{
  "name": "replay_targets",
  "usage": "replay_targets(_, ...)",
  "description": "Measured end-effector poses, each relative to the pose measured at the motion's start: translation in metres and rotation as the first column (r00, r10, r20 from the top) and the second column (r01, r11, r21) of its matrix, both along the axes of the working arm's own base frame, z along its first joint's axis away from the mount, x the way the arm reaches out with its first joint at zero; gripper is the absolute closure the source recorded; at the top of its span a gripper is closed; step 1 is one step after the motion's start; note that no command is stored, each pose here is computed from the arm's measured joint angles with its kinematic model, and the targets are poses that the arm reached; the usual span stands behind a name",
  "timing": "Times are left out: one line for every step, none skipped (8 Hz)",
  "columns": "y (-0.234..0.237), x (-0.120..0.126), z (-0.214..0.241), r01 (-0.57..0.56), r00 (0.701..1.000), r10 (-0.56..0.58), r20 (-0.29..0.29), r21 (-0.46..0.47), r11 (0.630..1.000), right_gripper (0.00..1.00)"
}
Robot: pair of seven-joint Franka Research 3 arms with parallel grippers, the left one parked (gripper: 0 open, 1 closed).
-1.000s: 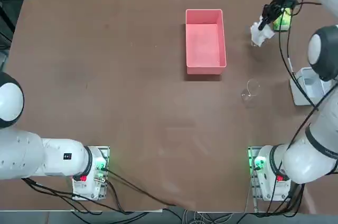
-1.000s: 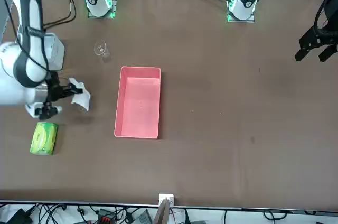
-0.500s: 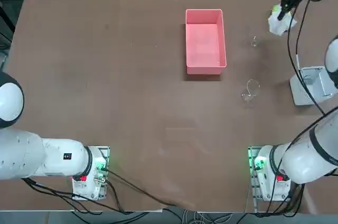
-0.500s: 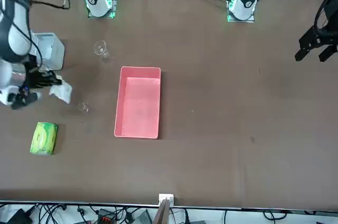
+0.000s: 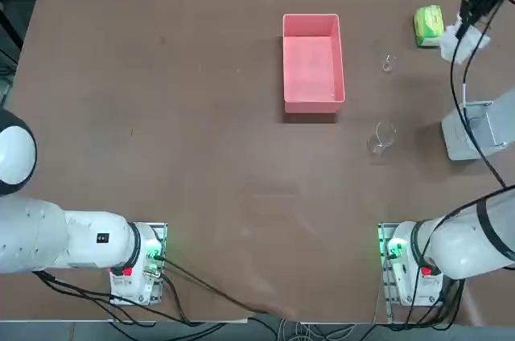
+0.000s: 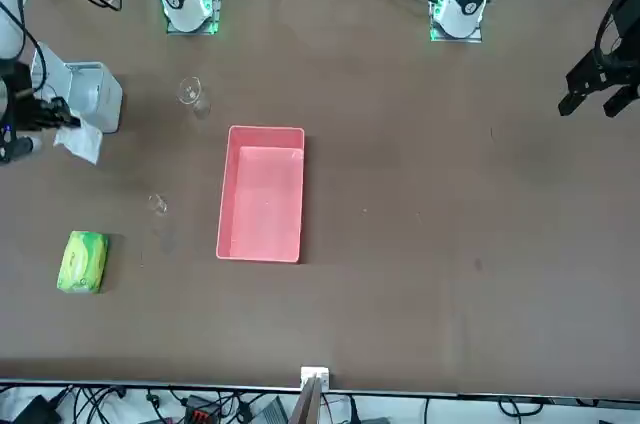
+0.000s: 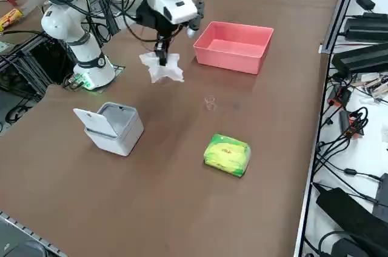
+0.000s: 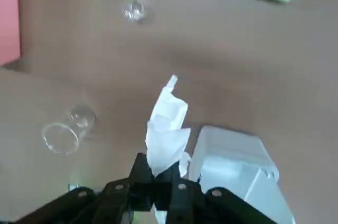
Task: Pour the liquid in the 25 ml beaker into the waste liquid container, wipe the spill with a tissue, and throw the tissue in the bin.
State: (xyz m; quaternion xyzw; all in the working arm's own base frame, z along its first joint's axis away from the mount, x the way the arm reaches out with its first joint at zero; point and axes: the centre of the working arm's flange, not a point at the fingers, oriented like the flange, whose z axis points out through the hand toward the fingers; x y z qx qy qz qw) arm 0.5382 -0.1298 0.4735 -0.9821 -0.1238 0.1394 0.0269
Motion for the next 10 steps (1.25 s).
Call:
replay_targets(-0.011,-0.017,-0.002,0.01,1.0,-0.01,-0.004,0.006,1.0,0.98)
replay_targets(-0.024,-0.034,-0.004,0.024,1.0,-0.024,0.004,0.014,1.0,0.98)
replay_targets(-0.035,-0.051,-0.008,0.035,0.999,-0.035,0.014,0.019,0.999,0.98)
replay_targets(-0.041,-0.065,-0.012,0.041,0.999,-0.041,0.023,0.028,0.999,0.98)
replay_targets(-0.043,-0.072,-0.013,0.044,0.999,-0.045,0.03,0.036,0.998,0.98)
replay_targets(-0.042,-0.075,-0.012,0.042,0.998,-0.044,0.038,0.04,0.998,0.98)
replay_targets(-0.041,-0.074,-0.012,0.039,0.998,-0.041,0.048,0.038,0.999,0.98)
replay_targets(-0.04,-0.072,-0.011,0.035,0.998,-0.037,0.06,0.034,0.999,0.98)
replay_targets(-0.038,-0.07,-0.01,0.034,0.997,-0.036,0.071,0.03,0.999,0.98)
replay_targets(-0.037,-0.068,-0.01,0.042,0.996,-0.044,0.078,0.026,0.999,0.98)
